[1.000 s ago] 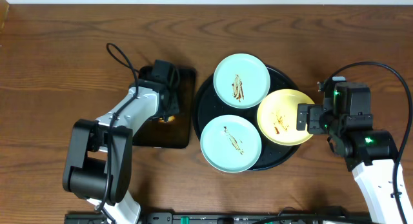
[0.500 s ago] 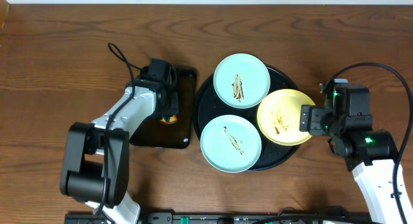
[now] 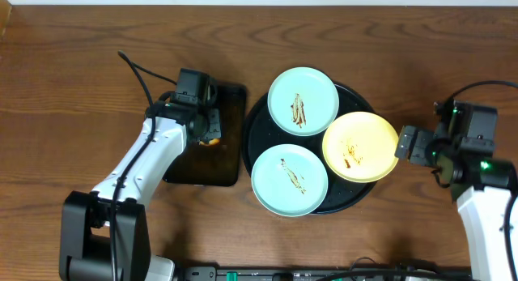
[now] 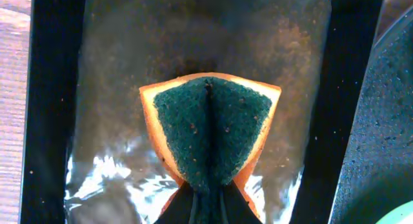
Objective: Clean dirty plates on tray and stack at the side
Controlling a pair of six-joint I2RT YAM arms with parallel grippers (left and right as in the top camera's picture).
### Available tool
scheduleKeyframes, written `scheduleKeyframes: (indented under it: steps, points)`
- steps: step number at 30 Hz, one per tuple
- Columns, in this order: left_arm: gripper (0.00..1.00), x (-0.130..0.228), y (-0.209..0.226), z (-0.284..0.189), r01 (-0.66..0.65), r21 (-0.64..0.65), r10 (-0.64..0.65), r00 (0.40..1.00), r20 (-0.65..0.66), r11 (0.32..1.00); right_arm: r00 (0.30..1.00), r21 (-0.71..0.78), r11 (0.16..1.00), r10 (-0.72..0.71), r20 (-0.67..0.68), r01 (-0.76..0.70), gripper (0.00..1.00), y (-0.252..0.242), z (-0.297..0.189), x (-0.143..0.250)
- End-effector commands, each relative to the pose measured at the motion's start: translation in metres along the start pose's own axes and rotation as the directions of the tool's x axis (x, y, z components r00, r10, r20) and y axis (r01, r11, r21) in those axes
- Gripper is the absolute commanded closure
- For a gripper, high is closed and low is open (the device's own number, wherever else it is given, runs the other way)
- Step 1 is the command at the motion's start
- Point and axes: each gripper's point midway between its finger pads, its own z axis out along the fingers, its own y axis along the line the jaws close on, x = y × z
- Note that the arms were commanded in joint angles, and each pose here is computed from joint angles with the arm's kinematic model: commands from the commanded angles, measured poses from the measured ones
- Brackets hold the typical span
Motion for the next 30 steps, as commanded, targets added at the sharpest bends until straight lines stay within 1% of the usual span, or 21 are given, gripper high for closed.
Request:
scheduleKeyframes:
  steps: [1,5,9,13,15,16,17,20,24,27,29,30]
  points:
    - [0.93,0.005,0.003,0.005,0.007,-0.017,-0.007,1.000,-0.015,1.000,0.997,-0.164,0.986,-0.048,-0.062,0.038,0.04,0.022,0.014,0.003]
    - [0.92,0.005,0.003,0.005,0.007,-0.018,-0.007,1.000,-0.018,1.000,0.989,-0.179,0.983,-0.053,-0.139,0.028,0.08,0.022,0.035,0.012]
    - [0.92,0.006,0.003,0.005,0.007,-0.018,-0.007,1.000,-0.019,1.000,0.982,-0.178,0.984,-0.050,-0.181,0.017,0.11,0.021,0.057,0.016]
    - [0.92,0.006,0.003,0.005,0.007,-0.018,-0.007,1.000,-0.019,1.000,0.973,-0.176,0.984,-0.046,-0.226,0.006,0.27,0.019,0.077,0.022]
    - [0.92,0.006,0.003,0.005,0.007,-0.018,-0.007,1.000,-0.019,1.000,0.971,-0.175,0.985,-0.046,-0.234,0.004,0.38,0.019,0.083,0.023]
    - [0.92,0.006,0.003,0.005,0.007,-0.018,-0.007,1.000,-0.019,1.000,0.971,-0.175,0.985,-0.045,-0.236,0.004,0.41,0.019,0.086,0.023]
    - [0.92,0.006,0.003,0.005,0.007,-0.018,-0.007,1.000,-0.019,1.000,0.970,-0.175,0.985,-0.045,-0.237,0.003,0.41,0.019,0.088,0.023]
    - [0.92,0.006,0.003,0.005,0.007,-0.018,-0.007,1.000,-0.019,1.000,0.970,-0.174,0.985,-0.045,-0.240,0.003,0.37,0.018,0.094,0.023]
    - [0.92,0.006,0.003,0.005,0.007,-0.018,-0.007,1.000,-0.019,1.000,0.967,-0.174,0.985,-0.046,-0.250,0.001,0.37,0.018,0.104,0.025]
    - [0.92,0.006,0.003,0.005,0.007,-0.018,-0.007,1.000,-0.020,1.000,0.962,-0.172,0.985,-0.044,-0.271,-0.004,0.42,0.017,0.111,0.029]
    - [0.92,0.006,0.003,0.005,0.007,-0.019,-0.007,1.000,-0.022,1.000,0.958,-0.171,0.985,-0.043,-0.282,-0.006,0.48,0.017,0.114,0.032]
    - [0.92,0.006,0.003,0.005,0.007,-0.019,-0.007,1.000,-0.022,1.000,0.958,-0.171,0.985,-0.043,-0.285,-0.007,0.53,0.016,0.116,0.032]
